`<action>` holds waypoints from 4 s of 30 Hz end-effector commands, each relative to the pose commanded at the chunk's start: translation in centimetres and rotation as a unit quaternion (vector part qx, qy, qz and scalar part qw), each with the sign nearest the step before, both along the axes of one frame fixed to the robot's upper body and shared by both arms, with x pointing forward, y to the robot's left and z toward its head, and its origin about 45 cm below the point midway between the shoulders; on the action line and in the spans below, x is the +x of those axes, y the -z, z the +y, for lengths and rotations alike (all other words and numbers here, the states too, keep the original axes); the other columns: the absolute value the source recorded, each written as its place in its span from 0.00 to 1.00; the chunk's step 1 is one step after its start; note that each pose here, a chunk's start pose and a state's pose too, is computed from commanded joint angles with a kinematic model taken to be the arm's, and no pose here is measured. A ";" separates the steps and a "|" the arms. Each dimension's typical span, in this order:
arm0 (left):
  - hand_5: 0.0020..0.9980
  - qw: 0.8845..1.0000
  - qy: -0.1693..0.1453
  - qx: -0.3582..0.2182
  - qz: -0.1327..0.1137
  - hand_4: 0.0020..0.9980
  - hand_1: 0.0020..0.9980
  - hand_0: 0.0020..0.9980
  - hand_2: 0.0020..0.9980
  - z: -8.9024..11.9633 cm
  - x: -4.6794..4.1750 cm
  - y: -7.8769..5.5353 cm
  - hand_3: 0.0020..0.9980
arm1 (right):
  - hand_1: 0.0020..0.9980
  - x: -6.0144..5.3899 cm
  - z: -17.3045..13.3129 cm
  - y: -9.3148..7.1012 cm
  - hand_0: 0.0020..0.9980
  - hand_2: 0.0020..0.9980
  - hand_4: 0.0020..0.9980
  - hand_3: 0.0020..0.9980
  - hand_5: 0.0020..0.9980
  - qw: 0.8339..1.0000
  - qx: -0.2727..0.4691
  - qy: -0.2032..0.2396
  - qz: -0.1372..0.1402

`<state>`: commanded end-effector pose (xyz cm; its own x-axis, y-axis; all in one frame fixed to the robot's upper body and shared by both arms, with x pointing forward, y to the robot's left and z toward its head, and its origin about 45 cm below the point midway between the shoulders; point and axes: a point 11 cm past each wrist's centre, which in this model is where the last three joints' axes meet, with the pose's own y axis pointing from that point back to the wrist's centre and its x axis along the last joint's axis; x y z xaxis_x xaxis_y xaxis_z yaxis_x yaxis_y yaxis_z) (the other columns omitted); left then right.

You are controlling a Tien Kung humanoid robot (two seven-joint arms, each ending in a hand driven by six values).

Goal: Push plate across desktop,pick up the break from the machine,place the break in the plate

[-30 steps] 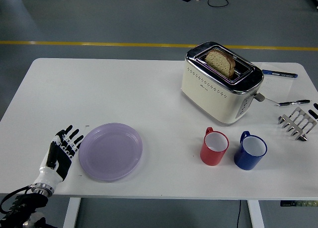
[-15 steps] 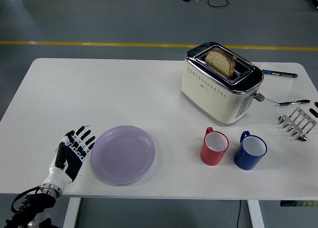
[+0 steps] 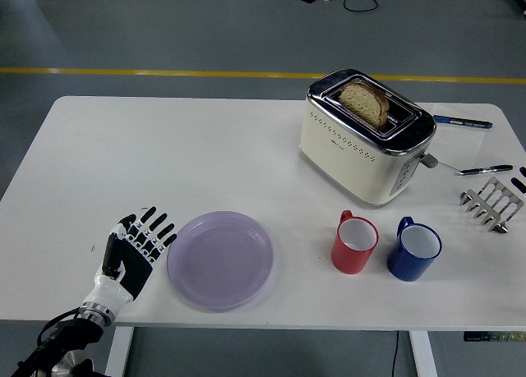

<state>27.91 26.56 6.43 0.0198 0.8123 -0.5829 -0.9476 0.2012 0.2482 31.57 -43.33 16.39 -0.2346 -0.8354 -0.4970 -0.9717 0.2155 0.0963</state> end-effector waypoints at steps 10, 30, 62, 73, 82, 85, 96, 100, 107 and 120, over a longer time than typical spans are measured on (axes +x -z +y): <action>1.00 0.999 0.015 -0.033 0.008 0.48 0.85 0.86 0.91 -1.4 -0.09 0.3 0.93 | 0.66 0.1 0.1 0.0 0.69 0.67 0.51 0.67 0.57 1.000 0.001 -0.001 0.000; 1.00 0.996 0.052 -0.067 0.009 0.49 0.85 0.84 0.90 -4.0 0.42 0.1 0.92 | 0.66 0.2 0.3 0.0 0.69 0.67 0.51 0.67 0.57 1.000 0.003 -0.002 -0.002; 1.00 0.994 -0.061 0.070 -0.061 0.49 0.80 0.79 0.83 -0.6 2.13 -3.5 0.81 | 0.66 0.4 0.6 -0.2 0.69 0.66 0.51 0.67 0.57 1.000 -0.014 -0.011 0.002; 1.00 0.974 -0.161 0.138 -0.078 0.49 0.80 0.79 0.83 6.6 0.88 -5.3 0.81 | 0.67 6.1 1.1 -8.2 0.70 0.67 0.51 0.67 0.56 0.961 -0.271 -0.046 -0.010; 1.00 0.962 -0.207 0.152 -0.090 0.49 0.79 0.79 0.83 9.9 0.16 -6.6 0.80 | 0.75 13.1 6.1 -14.5 0.78 0.77 0.71 0.79 0.43 0.834 -0.541 -0.108 -0.002; 1.00 0.962 -0.213 0.141 -0.093 0.49 0.79 0.79 0.83 10.2 0.32 -6.9 0.80 | 0.75 15.2 8.7 -15.2 0.78 0.77 0.71 0.79 0.43 0.781 -0.611 -0.130 0.003; 1.00 0.964 -0.222 0.118 -0.082 0.49 0.79 0.79 0.82 10.8 0.14 -6.5 0.79 | 0.80 19.9 16.1 -14.3 0.84 0.83 0.77 0.85 0.40 0.684 -0.702 -0.196 0.026; 1.00 0.965 -0.221 0.118 -0.080 0.49 0.79 0.79 0.82 10.8 0.11 -6.4 0.79 | 0.81 20.7 17.2 -14.0 0.85 0.84 0.80 0.84 0.41 0.681 -0.703 -0.202 0.037; 1.00 0.965 -0.219 0.119 -0.078 0.49 0.79 0.79 0.82 10.7 0.14 -6.3 0.79 | 0.81 21.6 19.2 -14.1 0.84 0.83 0.81 0.84 0.42 0.681 -0.698 -0.216 0.042; 1.00 0.968 -0.205 0.118 -0.081 0.49 0.79 0.79 0.82 10.0 0.68 -6.4 0.78 | 0.76 22.4 21.9 -11.5 0.79 0.76 0.81 0.80 0.42 0.638 -0.723 -0.245 0.097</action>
